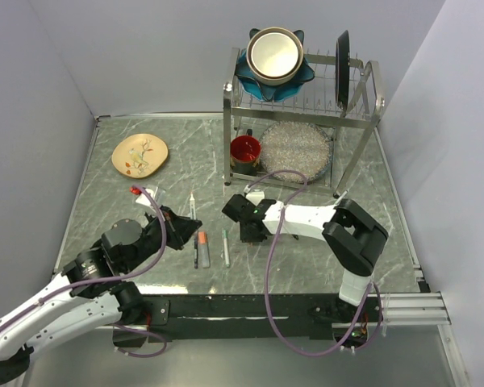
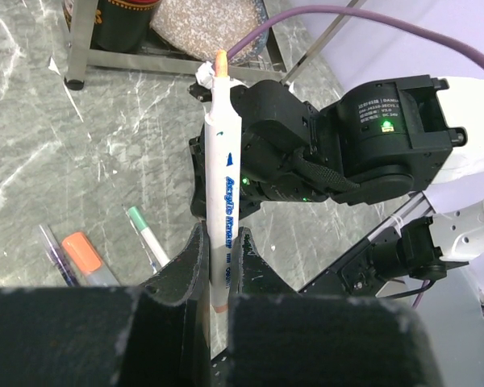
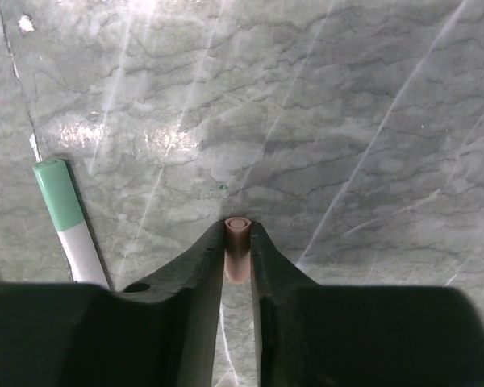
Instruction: Insert the pens into the pen caps
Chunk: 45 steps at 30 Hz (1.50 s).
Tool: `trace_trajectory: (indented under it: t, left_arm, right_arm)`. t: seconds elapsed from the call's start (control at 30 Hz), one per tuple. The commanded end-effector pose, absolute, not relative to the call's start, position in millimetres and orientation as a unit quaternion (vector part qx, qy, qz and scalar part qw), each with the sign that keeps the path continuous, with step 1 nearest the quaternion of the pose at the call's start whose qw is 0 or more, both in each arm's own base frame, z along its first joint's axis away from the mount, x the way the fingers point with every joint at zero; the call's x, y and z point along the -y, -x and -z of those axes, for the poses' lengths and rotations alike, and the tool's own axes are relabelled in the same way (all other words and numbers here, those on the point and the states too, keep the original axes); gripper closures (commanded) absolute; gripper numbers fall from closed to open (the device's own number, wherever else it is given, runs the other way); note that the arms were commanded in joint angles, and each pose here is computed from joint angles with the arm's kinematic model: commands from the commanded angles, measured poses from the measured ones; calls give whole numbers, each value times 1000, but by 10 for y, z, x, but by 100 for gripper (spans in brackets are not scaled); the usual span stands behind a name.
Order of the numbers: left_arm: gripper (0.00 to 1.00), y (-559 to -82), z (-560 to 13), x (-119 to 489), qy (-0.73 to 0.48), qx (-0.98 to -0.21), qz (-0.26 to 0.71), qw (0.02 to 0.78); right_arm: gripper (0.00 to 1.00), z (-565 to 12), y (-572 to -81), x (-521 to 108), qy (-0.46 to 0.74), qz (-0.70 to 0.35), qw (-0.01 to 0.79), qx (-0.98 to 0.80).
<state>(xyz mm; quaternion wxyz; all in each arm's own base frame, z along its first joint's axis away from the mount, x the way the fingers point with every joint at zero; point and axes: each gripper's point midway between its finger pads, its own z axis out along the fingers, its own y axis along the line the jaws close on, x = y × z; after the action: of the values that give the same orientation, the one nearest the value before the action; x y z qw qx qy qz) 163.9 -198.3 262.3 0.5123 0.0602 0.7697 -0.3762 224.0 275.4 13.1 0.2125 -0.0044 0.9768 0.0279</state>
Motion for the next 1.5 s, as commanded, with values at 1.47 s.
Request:
trace_trajectory:
  t: [1.47]
  left_arm:
    - [99, -1382, -1160, 3221, -52, -794, 532, 289]
  right_arm:
    - [100, -1300, -2454, -2853, -84, -249, 379, -887]
